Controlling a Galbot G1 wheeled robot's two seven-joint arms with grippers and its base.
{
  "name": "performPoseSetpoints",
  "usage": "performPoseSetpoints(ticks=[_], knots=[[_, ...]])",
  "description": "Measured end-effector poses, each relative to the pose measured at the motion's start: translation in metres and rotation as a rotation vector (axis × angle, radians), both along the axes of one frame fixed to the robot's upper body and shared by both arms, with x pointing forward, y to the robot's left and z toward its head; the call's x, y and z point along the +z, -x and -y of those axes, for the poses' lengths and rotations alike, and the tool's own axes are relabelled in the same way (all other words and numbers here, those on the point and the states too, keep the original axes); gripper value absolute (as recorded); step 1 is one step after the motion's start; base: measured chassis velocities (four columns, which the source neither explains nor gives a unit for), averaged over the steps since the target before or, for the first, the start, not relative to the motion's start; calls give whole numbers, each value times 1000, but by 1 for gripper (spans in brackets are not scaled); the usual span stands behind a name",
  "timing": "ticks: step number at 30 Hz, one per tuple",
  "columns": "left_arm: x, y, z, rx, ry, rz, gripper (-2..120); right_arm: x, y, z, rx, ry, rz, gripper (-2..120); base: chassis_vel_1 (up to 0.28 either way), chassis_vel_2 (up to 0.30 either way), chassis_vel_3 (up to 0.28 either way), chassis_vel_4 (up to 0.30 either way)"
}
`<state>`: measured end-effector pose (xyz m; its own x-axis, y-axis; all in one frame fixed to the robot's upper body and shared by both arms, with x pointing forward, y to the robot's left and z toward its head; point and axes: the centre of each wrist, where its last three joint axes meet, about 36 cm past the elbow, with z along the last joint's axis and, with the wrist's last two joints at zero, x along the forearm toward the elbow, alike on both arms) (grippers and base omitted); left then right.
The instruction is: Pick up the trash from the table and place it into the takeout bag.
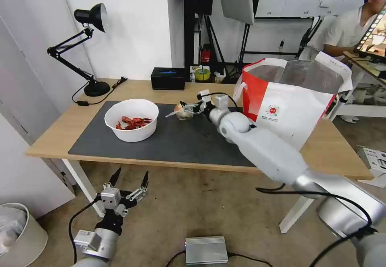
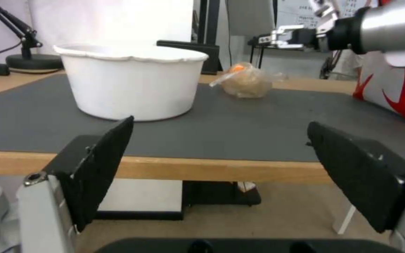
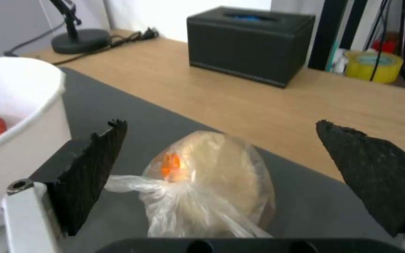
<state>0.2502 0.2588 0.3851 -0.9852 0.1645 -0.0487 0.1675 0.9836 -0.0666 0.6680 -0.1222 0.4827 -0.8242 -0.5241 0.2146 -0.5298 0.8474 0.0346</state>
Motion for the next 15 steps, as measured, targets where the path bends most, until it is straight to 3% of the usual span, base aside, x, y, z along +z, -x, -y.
performPoseSetpoints(ticks=[15], knots=[[1,2,0,1,2,-1,100,-22,-28,-47,7,39,-76,100,0,0,0,0]])
